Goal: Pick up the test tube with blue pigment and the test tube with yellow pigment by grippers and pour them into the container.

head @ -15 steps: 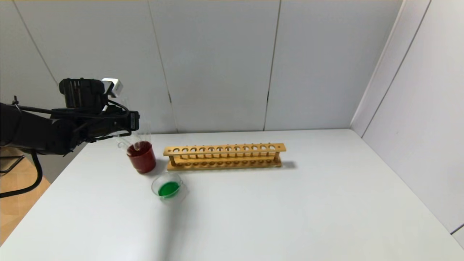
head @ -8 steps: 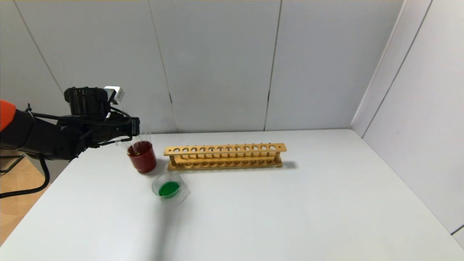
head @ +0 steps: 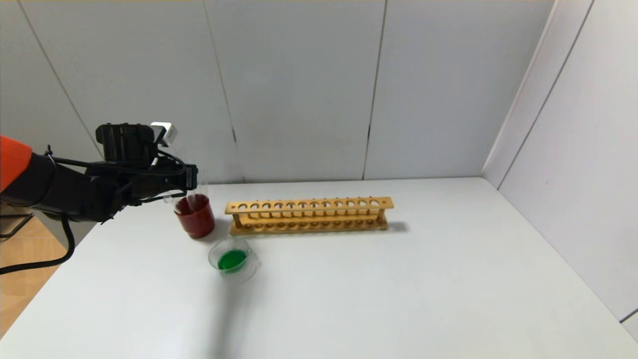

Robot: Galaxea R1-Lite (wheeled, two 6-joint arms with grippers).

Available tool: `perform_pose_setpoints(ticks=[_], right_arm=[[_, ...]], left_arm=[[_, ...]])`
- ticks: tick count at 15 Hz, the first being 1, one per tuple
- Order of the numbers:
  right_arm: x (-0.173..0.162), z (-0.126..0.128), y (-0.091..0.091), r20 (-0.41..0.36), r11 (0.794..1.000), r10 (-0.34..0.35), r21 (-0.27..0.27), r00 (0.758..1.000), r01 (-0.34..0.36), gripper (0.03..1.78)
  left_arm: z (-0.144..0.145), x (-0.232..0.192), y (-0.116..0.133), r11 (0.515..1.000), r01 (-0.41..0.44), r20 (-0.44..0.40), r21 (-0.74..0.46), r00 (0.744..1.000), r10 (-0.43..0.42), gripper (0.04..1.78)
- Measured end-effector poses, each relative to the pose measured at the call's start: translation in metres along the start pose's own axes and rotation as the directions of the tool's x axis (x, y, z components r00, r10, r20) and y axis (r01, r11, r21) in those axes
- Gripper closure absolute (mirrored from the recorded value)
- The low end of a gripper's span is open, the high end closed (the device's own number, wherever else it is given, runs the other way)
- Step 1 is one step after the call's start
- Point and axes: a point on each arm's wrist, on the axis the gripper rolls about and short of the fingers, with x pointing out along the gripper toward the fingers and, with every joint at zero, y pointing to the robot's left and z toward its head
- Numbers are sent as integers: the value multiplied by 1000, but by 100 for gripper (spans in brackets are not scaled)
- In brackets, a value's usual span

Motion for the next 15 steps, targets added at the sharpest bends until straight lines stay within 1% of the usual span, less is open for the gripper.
perform_pose_setpoints(ticks=[3, 5, 7, 9, 11, 13, 15], right_arm=[[0, 0, 0, 0, 1000, 0, 0, 1000, 0, 6], [0, 0, 0, 0, 1000, 0, 0, 1000, 0, 6], [0, 0, 0, 0, 1000, 0, 0, 1000, 0, 6], [0, 0, 0, 0, 1000, 0, 0, 1000, 0, 6], [0, 0, 0, 0, 1000, 0, 0, 1000, 0, 6], [0, 0, 0, 0, 1000, 0, 0, 1000, 0, 6], [0, 0, 0, 0, 1000, 0, 0, 1000, 0, 6]], left_arm=[[-1, 0, -1, 1000, 6, -2, 3, 1000, -6, 145], [-1, -1, -1, 1000, 6, -3, 2, 1000, -6, 132], [-2, -3, -2, 1000, 7, -8, 4, 1000, -7, 106], [0, -6, -4, 1000, 12, -1, 7, 1000, -12, 71], [5, -12, -7, 1000, 18, 12, 10, 1000, -18, 41], [13, -21, -11, 999, 28, 37, 16, 999, -28, 20], [26, -34, -14, 999, 31, 78, 22, 996, -33, 8]])
